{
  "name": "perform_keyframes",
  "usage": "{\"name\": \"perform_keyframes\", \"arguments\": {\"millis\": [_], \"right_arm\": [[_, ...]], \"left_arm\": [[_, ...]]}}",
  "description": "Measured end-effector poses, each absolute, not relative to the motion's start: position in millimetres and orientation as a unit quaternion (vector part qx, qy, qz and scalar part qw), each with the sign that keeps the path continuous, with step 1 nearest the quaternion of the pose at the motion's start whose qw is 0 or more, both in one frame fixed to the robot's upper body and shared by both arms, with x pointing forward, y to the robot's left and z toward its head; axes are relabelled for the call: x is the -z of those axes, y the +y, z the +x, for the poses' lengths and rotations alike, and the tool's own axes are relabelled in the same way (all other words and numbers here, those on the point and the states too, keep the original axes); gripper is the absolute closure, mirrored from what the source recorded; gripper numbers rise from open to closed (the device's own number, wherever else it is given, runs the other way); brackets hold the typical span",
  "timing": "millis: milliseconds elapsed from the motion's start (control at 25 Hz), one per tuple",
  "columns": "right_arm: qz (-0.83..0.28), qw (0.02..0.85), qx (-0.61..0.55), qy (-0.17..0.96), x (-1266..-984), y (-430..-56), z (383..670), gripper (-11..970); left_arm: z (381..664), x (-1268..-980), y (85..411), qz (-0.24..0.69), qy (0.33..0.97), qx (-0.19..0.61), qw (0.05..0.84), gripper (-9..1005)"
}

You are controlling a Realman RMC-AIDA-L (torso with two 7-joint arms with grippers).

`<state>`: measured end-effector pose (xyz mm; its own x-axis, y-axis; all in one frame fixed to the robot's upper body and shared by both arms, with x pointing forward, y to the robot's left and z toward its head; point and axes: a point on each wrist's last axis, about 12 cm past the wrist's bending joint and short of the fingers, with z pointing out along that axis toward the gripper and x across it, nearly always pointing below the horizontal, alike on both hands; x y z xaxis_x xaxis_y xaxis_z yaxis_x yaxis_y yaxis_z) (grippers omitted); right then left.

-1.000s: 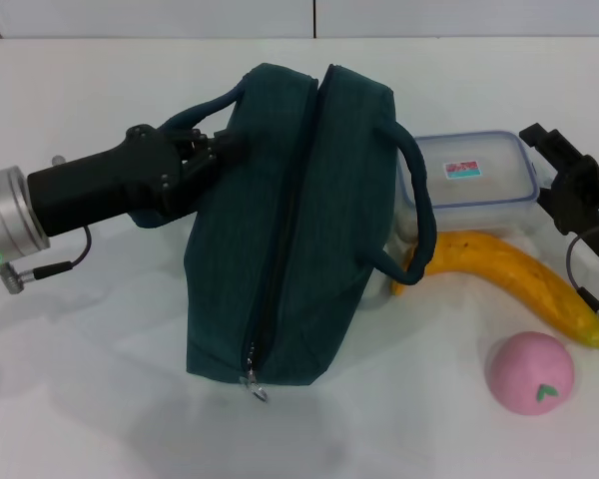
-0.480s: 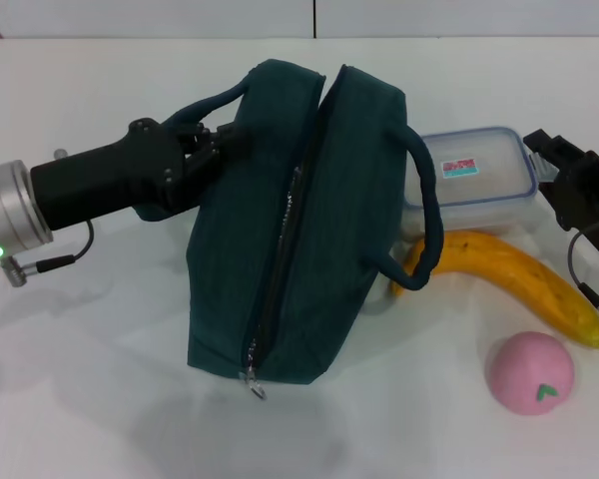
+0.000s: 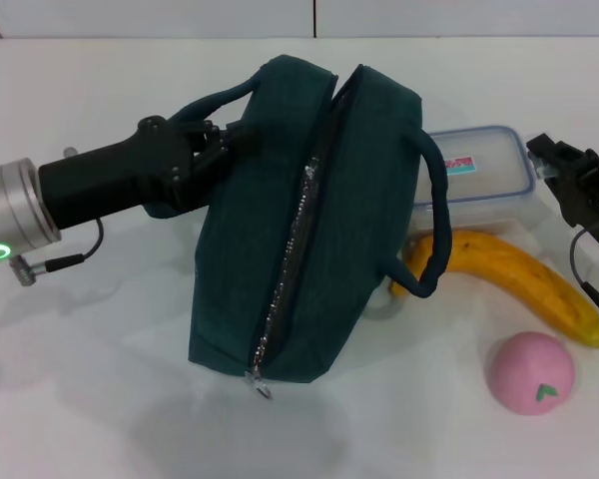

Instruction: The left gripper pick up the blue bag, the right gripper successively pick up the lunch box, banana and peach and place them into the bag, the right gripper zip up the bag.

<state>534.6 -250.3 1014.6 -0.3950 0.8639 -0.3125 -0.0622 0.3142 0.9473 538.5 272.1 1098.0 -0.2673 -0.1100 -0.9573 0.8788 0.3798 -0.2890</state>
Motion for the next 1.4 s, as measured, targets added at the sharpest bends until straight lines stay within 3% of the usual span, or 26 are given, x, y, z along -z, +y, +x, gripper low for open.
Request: {"name": "perform_keyframes", "arguments": {"millis": [320,760,1080,1240,1400], "right_arm": [[0.240,0.500,-0.481,0.679,-1017,-263,529,865],[0.082,0.629,-0.468,0.616,-1053,-270,529,863],[0.009,0.676,-0.515,0.527,-1096,-262,548,861],[-0.042,0.667,-0.590,0.454,-1133,-240,564,860],[-0.073,0.650,-0.621,0.433,-1145,-228,568,859]], "left_arm": [[538,-1099,270,0.299,0.638,0.477,0.526,965],[531,-1104,271,0.311,0.606,0.489,0.545,965],[534,-1101,264,0.308,0.610,0.489,0.543,965],[536,-1100,264,0.305,0.616,0.483,0.543,965],[540,-1097,262,0.298,0.625,0.476,0.542,964]]}}
